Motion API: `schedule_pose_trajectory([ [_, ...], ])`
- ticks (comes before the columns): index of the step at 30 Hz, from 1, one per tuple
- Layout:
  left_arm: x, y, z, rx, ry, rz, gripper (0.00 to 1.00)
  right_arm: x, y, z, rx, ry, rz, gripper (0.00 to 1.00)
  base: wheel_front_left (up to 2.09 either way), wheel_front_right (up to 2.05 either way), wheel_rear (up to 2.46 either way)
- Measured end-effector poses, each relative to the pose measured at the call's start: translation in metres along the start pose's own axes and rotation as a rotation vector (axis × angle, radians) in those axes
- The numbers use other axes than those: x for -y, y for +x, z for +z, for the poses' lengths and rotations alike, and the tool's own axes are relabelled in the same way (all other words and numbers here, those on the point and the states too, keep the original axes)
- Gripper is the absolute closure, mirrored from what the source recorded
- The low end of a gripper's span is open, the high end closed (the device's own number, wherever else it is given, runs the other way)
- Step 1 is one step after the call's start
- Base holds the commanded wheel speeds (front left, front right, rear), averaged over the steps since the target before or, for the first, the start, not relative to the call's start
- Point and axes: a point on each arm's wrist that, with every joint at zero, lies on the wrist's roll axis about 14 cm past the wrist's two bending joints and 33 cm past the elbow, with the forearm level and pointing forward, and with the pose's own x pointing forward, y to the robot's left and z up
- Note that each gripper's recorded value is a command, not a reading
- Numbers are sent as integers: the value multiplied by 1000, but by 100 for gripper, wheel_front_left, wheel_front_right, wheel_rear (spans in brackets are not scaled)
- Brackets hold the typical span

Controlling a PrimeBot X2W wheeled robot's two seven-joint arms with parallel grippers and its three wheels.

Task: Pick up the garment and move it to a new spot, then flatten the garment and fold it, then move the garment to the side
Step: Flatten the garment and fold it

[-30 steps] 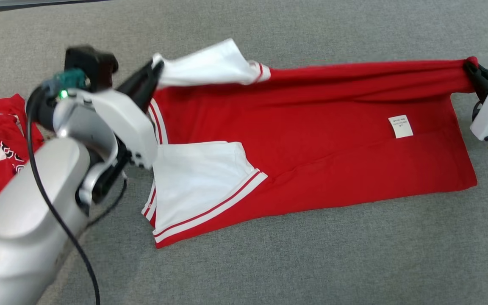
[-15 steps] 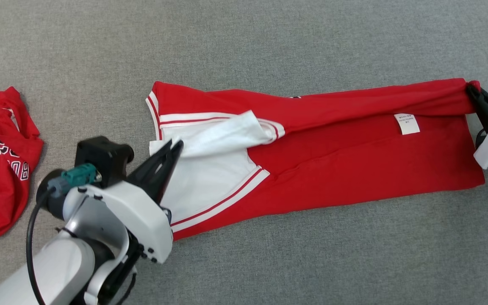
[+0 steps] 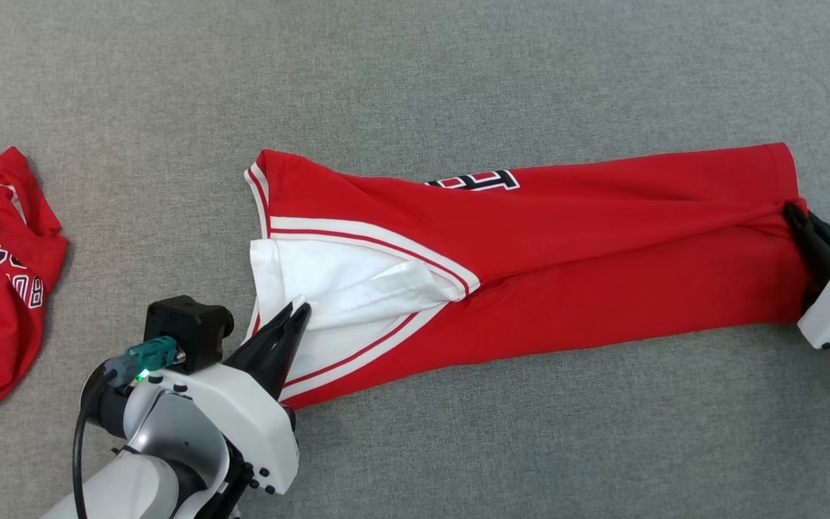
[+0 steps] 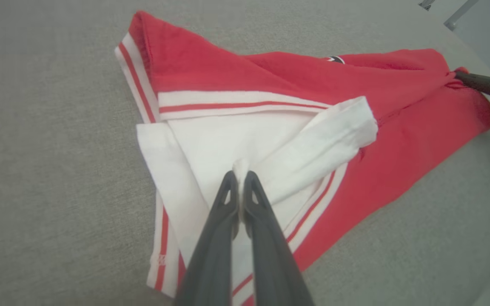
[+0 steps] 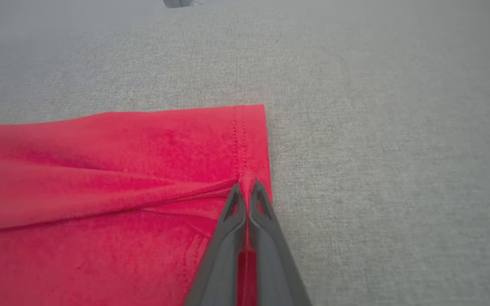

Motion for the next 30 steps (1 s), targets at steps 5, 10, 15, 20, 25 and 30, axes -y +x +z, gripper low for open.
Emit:
schedule_pose_trajectory([
  [5, -9, 9, -14, -8, -12, 27, 100, 1, -3, -6, 3, 21, -12, 0, 0, 0, 0],
  [10, -9, 14, -24, -17, -14, 31, 6, 2, -9, 4, 53, 40, -24, 0, 0, 0, 0],
  [15, -18, 10, -14, 42, 12, 87, 0, 22, -27, 24, 123, -1, -81, 0, 0, 0, 0],
  [20, -30, -8, 27, 252, 40, 189, 0, 11, -50, 38, 206, -46, -86, 0, 0, 0, 0],
  [25, -26, -31, 45, 403, 13, 240, 0, -19, -71, 49, 301, -56, -46, 0, 0, 0, 0],
  [30, -22, -53, 48, 499, -1, 280, 0, -43, -92, 53, 391, -70, -16, 0, 0, 0, 0],
])
